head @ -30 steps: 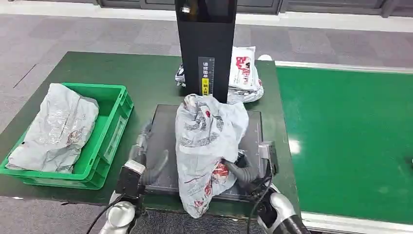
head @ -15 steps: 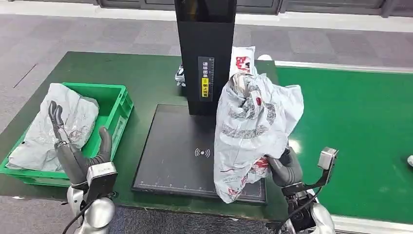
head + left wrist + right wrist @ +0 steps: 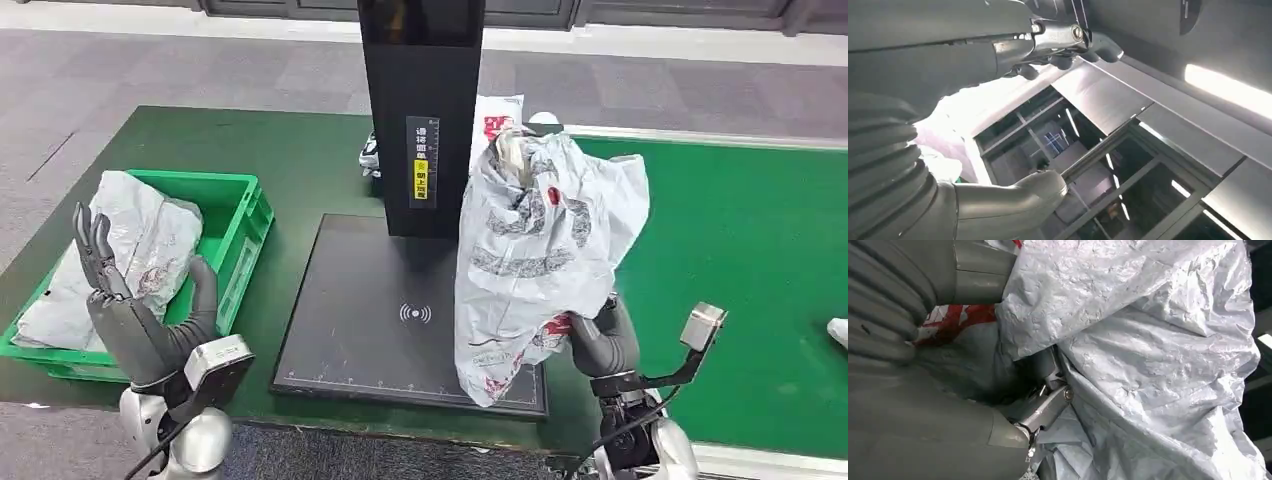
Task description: Moved the parcel from conveyor to table for the left to box.
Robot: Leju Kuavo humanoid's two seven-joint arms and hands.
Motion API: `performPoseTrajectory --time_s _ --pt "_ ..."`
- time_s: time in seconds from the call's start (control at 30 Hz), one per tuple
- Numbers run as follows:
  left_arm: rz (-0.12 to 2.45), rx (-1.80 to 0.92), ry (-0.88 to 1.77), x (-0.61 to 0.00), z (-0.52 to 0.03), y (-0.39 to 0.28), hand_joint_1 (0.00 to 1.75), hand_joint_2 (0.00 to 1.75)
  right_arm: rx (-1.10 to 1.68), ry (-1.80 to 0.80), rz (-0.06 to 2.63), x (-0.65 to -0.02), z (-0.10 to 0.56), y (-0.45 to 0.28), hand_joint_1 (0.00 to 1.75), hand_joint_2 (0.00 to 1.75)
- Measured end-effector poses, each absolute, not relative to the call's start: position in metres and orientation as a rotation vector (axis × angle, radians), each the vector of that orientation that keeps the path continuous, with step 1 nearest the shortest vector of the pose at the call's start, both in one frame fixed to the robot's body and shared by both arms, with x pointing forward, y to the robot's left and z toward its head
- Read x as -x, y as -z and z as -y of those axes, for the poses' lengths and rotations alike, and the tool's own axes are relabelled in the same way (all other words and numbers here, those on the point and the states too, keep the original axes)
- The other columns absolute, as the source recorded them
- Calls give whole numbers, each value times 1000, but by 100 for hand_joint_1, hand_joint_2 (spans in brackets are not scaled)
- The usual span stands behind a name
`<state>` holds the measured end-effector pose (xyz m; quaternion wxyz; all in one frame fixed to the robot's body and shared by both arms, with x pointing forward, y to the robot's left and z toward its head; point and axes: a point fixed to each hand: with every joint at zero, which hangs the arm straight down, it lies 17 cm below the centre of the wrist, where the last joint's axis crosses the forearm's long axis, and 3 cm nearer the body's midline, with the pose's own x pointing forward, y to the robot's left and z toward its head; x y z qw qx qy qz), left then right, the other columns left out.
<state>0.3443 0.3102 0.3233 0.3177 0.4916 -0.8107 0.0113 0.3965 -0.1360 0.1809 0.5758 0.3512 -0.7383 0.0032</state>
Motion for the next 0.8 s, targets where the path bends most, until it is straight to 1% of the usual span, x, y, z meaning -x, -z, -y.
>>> performPoseTrajectory --time_s 0.1,0.27,0.63,0.8 --pt "2135 -1288 -26 -345 -306 -325 0 175 -763 -61 1692 -403 128 -174 0 0" --pt "2140 -1246 -30 -349 -294 -328 0 175 -581 -185 1548 -432 111 -129 0 0" --pt "2160 -1216 -23 -353 -284 -332 0 175 -571 -205 1472 -444 95 -105 0 0" --pt "2179 -1182 -14 -358 -275 -333 0 175 -530 -267 1367 -457 78 -78 0 0"
